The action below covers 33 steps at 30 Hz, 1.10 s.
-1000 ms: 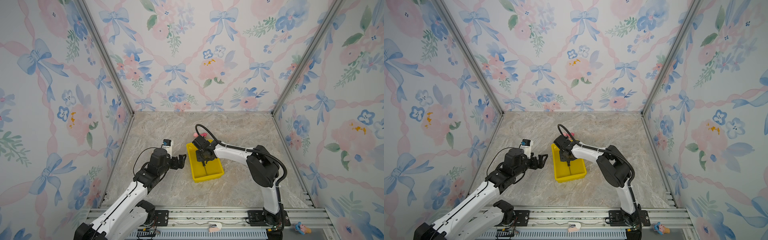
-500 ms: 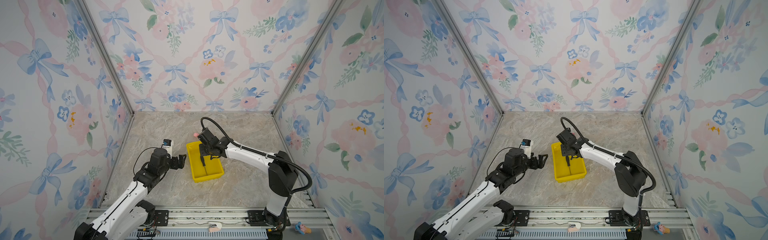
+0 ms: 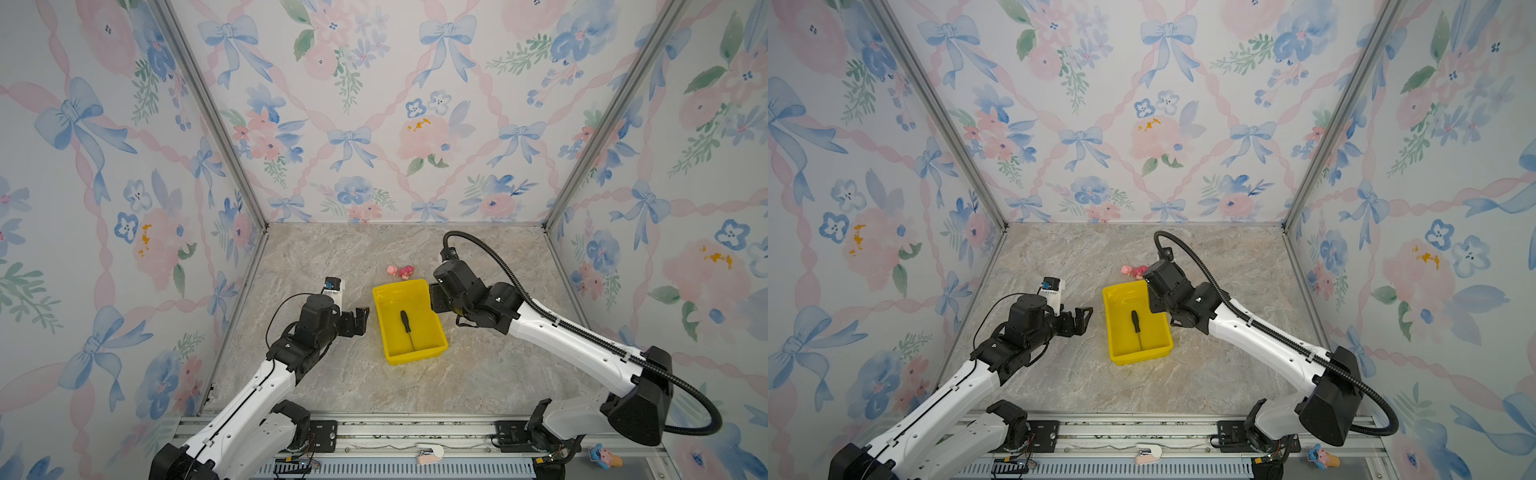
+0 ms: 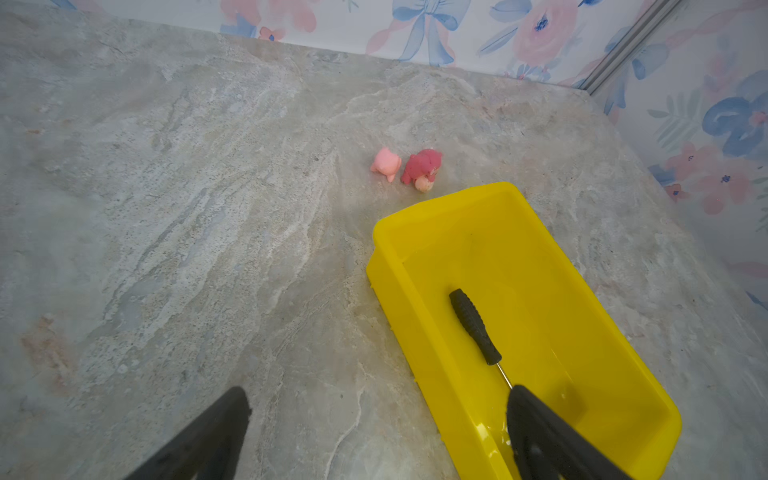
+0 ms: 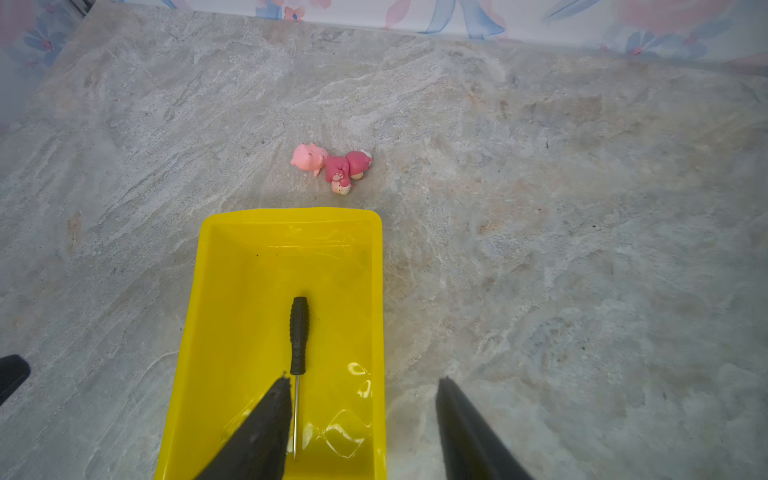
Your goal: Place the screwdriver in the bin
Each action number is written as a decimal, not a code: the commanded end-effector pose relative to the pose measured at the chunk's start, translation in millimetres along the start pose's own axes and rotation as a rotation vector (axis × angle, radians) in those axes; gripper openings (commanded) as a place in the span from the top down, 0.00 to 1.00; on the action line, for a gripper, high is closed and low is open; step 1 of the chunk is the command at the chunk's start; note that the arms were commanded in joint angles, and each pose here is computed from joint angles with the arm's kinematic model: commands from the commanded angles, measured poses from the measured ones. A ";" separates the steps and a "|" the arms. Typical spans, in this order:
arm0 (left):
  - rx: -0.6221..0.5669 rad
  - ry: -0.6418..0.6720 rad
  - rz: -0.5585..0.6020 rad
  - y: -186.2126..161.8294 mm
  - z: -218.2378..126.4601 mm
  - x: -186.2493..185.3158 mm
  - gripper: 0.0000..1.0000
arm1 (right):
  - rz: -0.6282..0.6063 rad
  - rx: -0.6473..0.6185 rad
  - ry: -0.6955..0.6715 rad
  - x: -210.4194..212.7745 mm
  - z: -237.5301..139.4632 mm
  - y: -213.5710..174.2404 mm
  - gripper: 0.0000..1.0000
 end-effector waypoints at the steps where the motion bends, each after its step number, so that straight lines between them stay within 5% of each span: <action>1: -0.003 0.035 0.035 7.1 -2.3 3.3 0.02 | -0.015 0.012 -0.097 -30.6 -6.1 -6.2 0.41; 4: -0.003 0.059 0.037 5.5 -2.5 6.4 0.03 | 0.002 0.000 -0.117 -47.5 -13.8 -5.9 0.37; 13: -0.039 0.201 0.042 11.0 -10.0 19.7 0.02 | 0.050 -0.038 -0.193 -88.0 -28.3 -10.5 0.02; 22: -0.062 0.459 0.092 -2.8 -17.1 47.1 0.03 | 0.159 -0.119 -0.342 -153.3 -44.3 -30.0 0.03; 27: -0.045 0.564 0.158 -3.4 -11.3 63.6 0.02 | 0.281 -0.059 -0.465 -203.1 -27.8 -57.9 0.03; 30: -0.011 0.623 0.117 -11.3 -5.3 79.1 0.03 | 0.294 -0.080 -0.550 -222.6 -18.8 -69.9 0.03; 33: -0.008 0.623 0.128 -21.9 0.0 86.1 0.02 | 0.229 -0.133 -0.488 -230.6 -3.8 -81.9 0.03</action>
Point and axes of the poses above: each gripper's point midway between its finger pads, its own z axis out along the fingers, its own x axis along the line the jaws close on, y = z × x, the point moved 8 cm from there along -z, back along the fingers, and after that the axes turned 5 degrees about z, right-handed, at the moved point
